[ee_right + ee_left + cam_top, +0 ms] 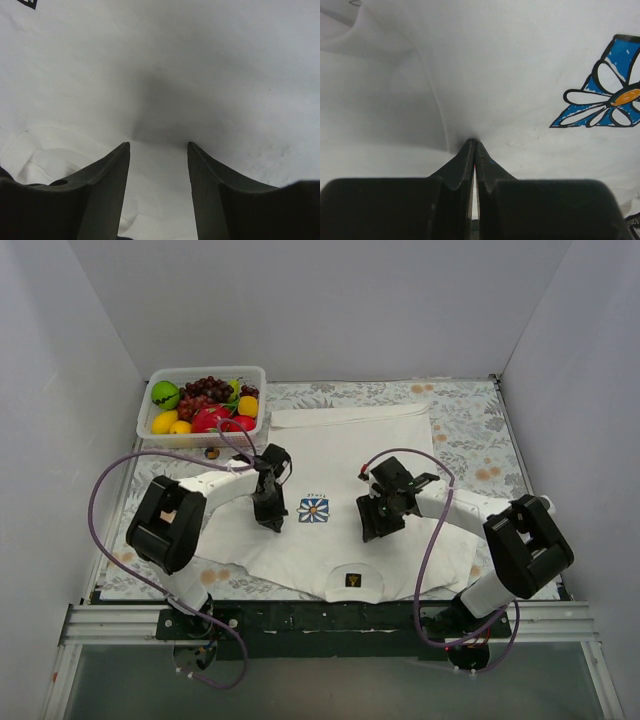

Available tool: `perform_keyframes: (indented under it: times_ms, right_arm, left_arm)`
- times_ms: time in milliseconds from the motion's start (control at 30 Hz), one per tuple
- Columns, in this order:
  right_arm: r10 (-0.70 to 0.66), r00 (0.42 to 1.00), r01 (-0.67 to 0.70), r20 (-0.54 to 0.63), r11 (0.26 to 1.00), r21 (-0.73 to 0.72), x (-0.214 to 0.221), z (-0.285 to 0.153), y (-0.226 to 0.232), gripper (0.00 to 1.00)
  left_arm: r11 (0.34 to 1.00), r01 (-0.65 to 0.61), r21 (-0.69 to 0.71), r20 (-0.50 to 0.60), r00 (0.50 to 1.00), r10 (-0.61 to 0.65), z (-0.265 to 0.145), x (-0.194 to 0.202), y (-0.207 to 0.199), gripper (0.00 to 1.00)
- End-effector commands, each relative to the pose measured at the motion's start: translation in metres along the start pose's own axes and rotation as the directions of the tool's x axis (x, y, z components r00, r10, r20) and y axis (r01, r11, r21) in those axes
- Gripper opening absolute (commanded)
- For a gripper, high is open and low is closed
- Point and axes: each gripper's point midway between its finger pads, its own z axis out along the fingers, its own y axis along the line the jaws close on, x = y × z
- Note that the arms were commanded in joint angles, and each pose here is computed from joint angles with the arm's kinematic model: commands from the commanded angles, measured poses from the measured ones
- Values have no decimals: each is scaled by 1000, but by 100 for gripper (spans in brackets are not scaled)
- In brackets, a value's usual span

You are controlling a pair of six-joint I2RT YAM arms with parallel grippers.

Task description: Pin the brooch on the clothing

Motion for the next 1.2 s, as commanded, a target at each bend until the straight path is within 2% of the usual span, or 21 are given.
perform_keyframes:
  times_ms: [0,233,300,400,600,633,667,733,800,967,1033,1133,1167]
  right_arm:
    - [35,997,-32,-72,999,34,27,5,-8,58]
    - [30,995,-24,-95,998,64,30,0,-13,59]
    - [7,998,-3,-64,998,58,19,-4,-10,59]
    - [-28,999,27,25,999,32,-11,-17,1,59]
    - [-72,975,81,211,996,-32,-60,-44,24,61]
    - [-74,971,83,228,996,-32,-63,-47,25,61]
    - [-77,967,87,242,996,-30,-66,-48,26,61]
    - [-79,959,90,273,995,-30,-70,-50,26,61]
    - [-77,955,89,286,996,-28,-70,-50,25,61]
    - [-78,955,90,285,995,-31,-69,-45,24,62]
    - [-80,957,91,280,996,-26,-68,-42,22,62]
    - [-80,956,88,281,996,-18,-67,-41,20,62]
    - [-79,957,87,280,996,-16,-68,-40,19,61]
  left_arm:
    - [999,25,-46,-66,997,-28,3,27,18,0]
    - [998,7,-64,-56,998,-11,-8,24,20,0]
    - [999,-11,-45,-23,1000,10,-17,11,12,0]
    - [998,-29,-62,100,994,35,-36,-24,4,2]
    - [1000,-18,-19,292,956,22,-67,-85,-9,39]
    - [1000,-12,2,320,947,11,-69,-95,-11,50]
    - [1000,-6,16,344,939,0,-74,-103,-10,71]
    - [999,4,38,394,919,-19,-78,-120,-6,88]
    - [998,29,51,449,892,-49,-89,-135,2,98]
    - [987,67,145,593,793,-141,-112,-167,19,98]
    - [981,113,155,661,727,-188,-126,-181,36,98]
    - [974,173,147,708,670,-226,-127,-190,62,95]
    - [973,188,136,711,665,-228,-122,-189,70,93]
